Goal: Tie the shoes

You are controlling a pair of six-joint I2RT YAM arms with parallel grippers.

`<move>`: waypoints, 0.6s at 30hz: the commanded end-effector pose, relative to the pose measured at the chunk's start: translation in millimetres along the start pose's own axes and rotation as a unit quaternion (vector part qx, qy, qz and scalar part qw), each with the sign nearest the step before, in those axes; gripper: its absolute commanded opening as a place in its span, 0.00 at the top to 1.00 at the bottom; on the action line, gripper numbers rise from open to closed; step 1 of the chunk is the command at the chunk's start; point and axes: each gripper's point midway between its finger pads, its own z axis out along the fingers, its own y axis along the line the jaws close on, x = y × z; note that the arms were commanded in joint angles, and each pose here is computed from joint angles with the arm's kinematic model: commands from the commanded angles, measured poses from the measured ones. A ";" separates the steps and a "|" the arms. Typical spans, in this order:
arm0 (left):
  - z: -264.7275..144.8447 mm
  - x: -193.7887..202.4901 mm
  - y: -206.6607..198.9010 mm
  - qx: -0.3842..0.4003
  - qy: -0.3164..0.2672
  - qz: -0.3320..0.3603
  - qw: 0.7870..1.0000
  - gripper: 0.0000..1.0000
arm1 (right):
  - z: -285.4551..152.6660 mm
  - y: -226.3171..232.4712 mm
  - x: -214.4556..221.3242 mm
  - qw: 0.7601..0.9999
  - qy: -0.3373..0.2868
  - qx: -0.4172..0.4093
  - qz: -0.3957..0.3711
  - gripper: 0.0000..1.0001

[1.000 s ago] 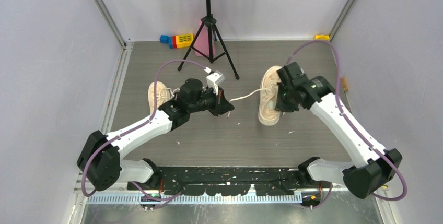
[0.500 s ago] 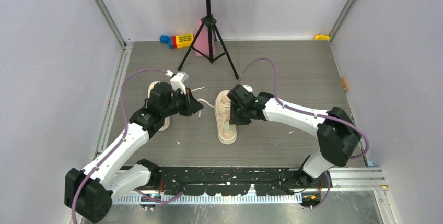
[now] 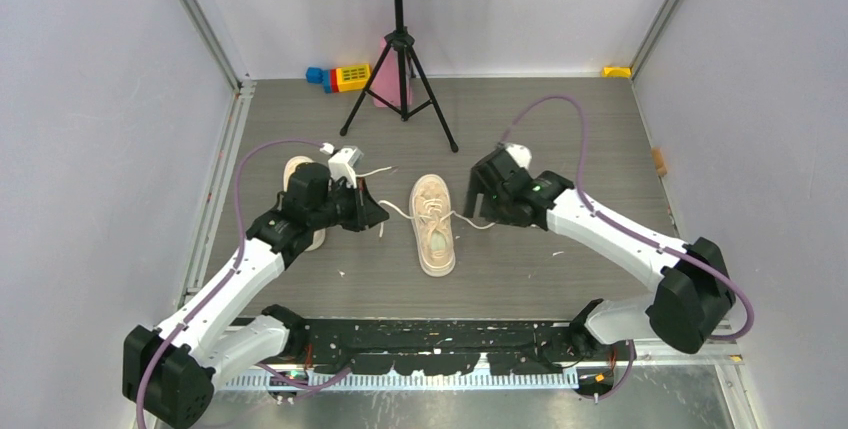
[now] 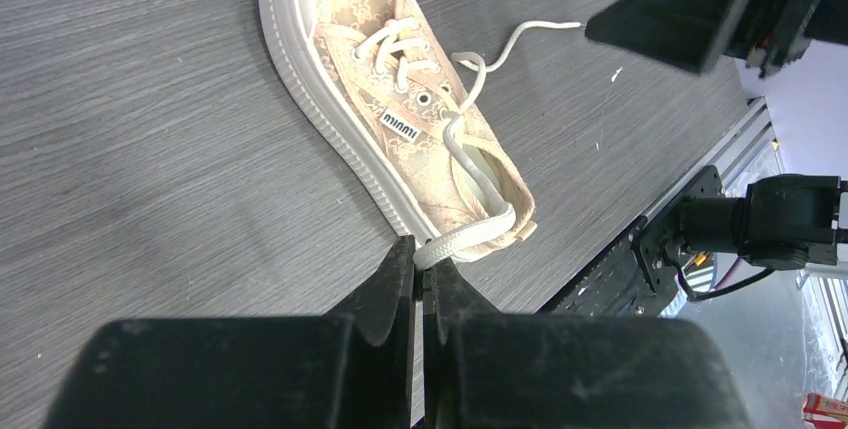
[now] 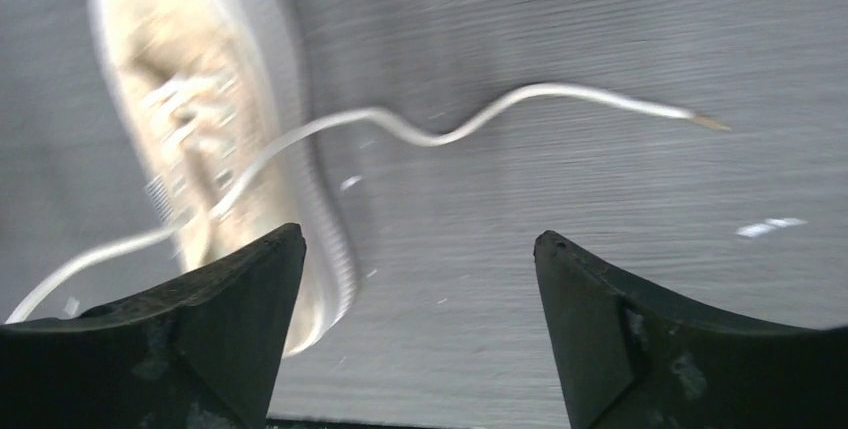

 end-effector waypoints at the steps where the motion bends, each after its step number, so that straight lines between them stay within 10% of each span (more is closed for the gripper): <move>1: -6.1 -4.0 -8.9 0.023 -0.016 0.015 0.999 1.00 | -2.0 -53.2 -16.5 0.989 -0.059 0.126 0.060 0.04; 18: -11.2 0.5 -15.2 0.044 -0.021 0.018 0.999 1.00 | 67.6 -49.4 7.3 0.941 -0.012 0.169 0.292 0.27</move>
